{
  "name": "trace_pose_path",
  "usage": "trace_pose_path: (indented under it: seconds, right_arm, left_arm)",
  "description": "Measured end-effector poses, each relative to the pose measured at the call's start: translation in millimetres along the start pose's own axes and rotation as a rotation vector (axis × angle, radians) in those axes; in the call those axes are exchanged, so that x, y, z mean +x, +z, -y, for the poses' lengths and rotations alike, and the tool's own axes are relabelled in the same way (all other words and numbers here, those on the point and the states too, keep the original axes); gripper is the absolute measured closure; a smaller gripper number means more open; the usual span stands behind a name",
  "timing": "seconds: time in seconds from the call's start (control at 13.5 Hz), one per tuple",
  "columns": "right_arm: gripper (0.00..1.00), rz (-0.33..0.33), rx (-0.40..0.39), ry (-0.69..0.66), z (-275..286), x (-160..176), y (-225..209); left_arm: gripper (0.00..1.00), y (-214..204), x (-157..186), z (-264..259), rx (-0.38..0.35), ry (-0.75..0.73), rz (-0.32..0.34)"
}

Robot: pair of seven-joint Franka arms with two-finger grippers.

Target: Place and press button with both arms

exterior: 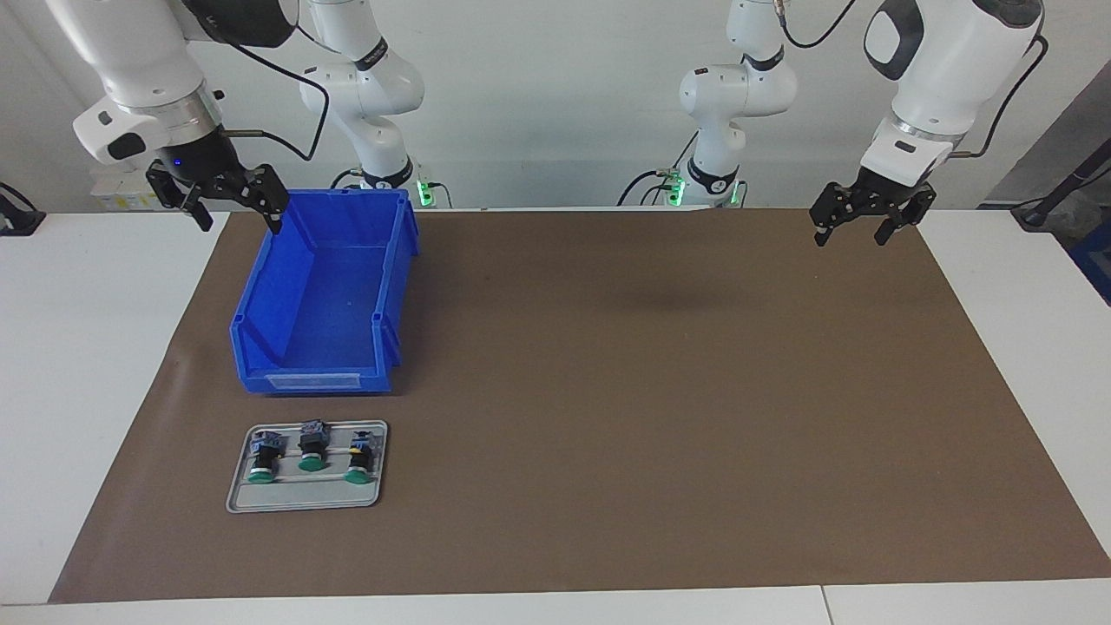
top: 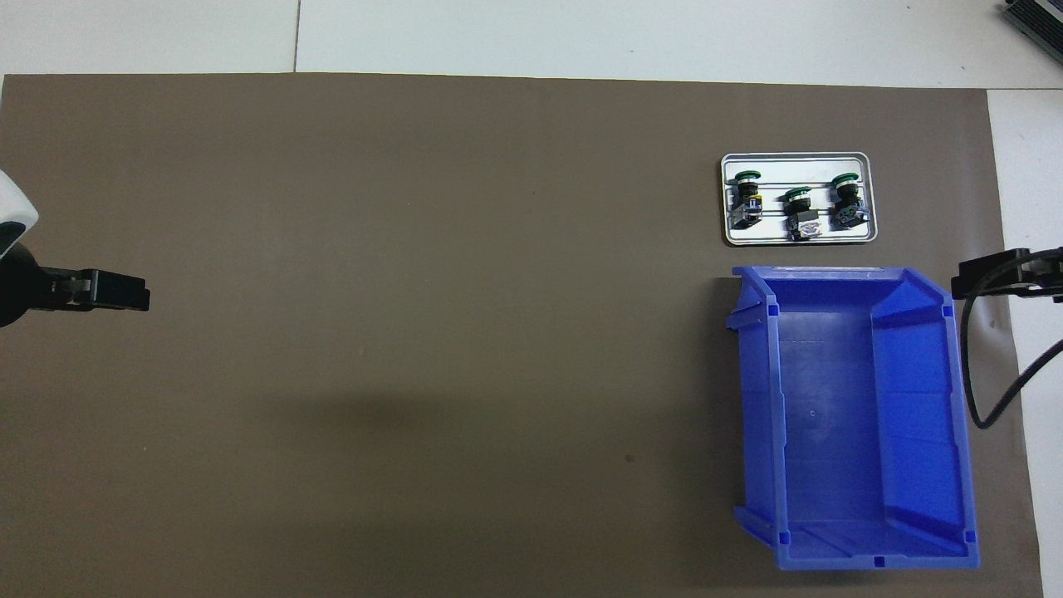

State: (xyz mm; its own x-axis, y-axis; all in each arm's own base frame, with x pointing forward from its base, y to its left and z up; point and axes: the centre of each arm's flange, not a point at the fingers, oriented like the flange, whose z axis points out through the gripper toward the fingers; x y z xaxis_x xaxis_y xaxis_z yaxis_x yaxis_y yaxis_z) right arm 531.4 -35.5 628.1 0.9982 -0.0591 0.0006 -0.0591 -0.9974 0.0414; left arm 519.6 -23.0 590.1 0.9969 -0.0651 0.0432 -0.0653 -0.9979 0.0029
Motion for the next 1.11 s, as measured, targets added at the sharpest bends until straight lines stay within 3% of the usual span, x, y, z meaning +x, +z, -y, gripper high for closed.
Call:
trace_pose_path:
  seconds: [1.11]
  right_arm:
    - [0.00, 0.005, 0.000, 0.003, -1.6, -0.7, 2.4]
  left_arm:
    - [0.00, 0.0, 0.0, 0.0, 0.000, 0.000, 0.000]
